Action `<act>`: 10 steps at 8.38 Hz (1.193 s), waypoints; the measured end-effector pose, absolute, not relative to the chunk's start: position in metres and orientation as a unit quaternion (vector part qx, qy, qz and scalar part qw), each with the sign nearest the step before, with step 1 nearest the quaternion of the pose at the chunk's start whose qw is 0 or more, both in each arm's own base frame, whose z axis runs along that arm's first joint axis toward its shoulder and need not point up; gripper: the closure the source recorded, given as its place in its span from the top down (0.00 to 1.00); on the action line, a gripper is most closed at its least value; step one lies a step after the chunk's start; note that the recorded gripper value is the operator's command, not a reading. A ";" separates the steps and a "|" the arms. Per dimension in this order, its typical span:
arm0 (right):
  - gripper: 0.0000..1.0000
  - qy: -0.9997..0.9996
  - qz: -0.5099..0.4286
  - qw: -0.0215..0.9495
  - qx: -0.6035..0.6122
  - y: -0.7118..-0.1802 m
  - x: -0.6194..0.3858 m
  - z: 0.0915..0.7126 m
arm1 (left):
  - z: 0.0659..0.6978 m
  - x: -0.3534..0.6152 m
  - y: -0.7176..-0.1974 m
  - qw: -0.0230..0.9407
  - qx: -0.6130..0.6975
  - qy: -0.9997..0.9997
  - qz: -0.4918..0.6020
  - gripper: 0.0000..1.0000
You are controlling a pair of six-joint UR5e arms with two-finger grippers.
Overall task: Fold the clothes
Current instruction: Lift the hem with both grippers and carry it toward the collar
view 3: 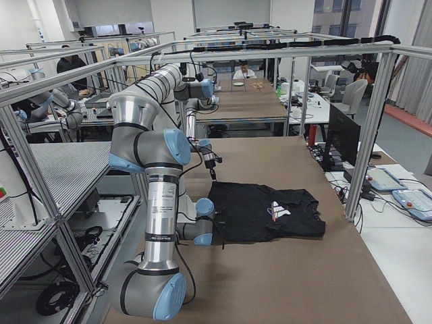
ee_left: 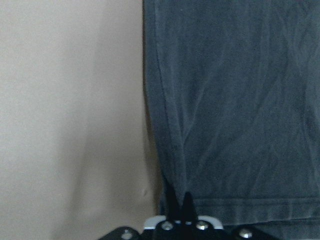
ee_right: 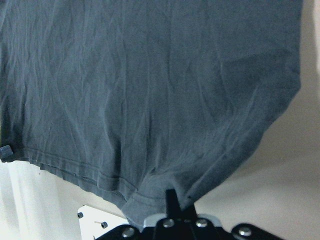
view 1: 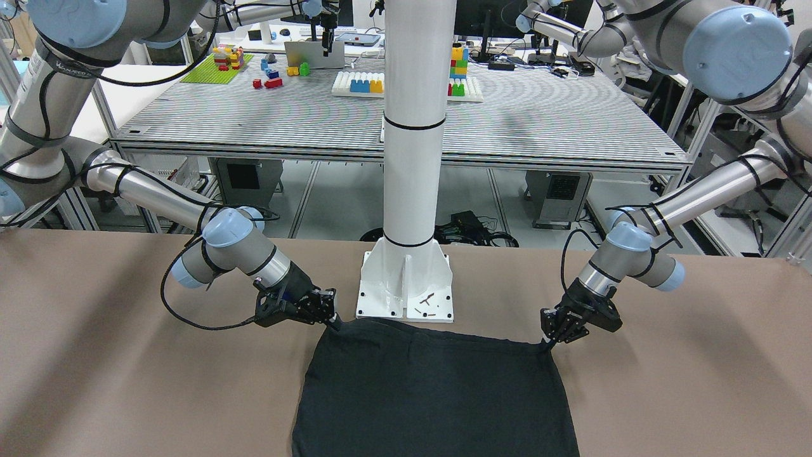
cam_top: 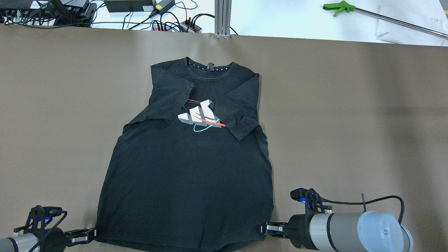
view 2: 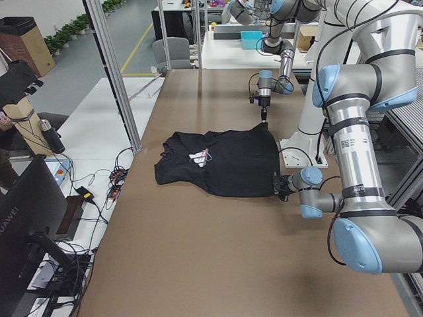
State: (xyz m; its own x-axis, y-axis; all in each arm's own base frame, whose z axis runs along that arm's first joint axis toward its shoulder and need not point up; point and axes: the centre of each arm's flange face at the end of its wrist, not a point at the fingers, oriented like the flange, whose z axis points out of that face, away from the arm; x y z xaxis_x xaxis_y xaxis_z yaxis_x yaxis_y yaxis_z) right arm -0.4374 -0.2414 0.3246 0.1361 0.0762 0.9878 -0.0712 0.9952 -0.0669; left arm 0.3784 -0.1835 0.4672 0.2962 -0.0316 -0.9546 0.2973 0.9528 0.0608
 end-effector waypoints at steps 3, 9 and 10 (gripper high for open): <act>0.00 -0.667 0.026 0.744 -0.036 -0.280 -0.388 0.313 | 0.428 0.346 -0.188 0.781 0.092 0.610 -0.096 0.00; 0.00 -0.721 -0.071 0.686 -0.073 -0.264 -0.266 0.350 | 0.285 0.301 -0.185 0.678 0.034 0.734 -0.025 0.00; 0.00 -0.728 -0.087 0.676 -0.073 -0.255 -0.256 0.356 | 0.271 0.291 -0.178 0.665 0.025 0.747 0.000 0.00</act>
State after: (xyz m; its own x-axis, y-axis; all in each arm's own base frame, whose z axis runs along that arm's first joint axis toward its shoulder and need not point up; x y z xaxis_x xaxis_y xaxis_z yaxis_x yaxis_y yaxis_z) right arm -0.2564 -0.2549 0.3561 -0.0753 -0.0116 0.9971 0.2246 0.9740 0.0283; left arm 0.2911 -0.1783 0.2707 -0.1153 0.0367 -0.9927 0.0378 0.9988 0.0326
